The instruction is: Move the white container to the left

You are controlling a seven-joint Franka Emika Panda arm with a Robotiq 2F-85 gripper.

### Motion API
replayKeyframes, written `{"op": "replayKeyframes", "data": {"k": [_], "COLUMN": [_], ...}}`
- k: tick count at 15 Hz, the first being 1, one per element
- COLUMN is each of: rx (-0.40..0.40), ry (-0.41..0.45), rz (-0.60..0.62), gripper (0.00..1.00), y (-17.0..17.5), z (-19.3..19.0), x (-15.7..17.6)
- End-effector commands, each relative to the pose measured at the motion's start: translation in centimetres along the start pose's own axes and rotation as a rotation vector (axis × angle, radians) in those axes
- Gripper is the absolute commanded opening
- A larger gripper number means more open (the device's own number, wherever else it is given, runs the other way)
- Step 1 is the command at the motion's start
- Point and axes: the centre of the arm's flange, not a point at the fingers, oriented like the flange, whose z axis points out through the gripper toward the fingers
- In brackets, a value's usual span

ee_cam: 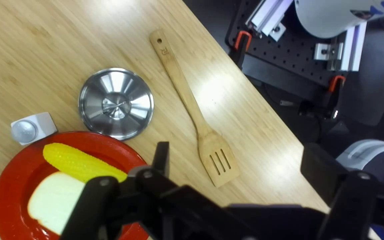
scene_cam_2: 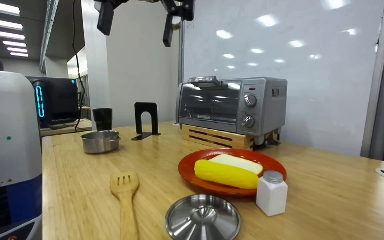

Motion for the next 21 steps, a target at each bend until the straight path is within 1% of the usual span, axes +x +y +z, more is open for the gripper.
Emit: {"op": "replayKeyframes", "data": {"k": [1,2,5,10,12,17,20,21], "rx": [0.017,0.001,0.002,0.0,0.012,-0.006,-0.022,-0.012], "ry": [-0.068,-0.028,-0.059,-0.061,-0.076,-0.104,-0.147,-0.161], "rz": [-0.022,-0.015,-0.009,-0.008,-0.025,-0.037,-0.117,-0.151], "gripper": [1.0,1.0,1.0,1.0,1.0,1.0,1.0,1.0], "y": [3.4,1.3,2.4,2.6,3.8,6.6,9.2,9.9], "z": [-0.7,0.0,0.3,0.2,0.5,1.9,3.2,3.6], "x": [2.4,0.8,2.1,2.3,2.6,2.8,3.0,3.1]}}
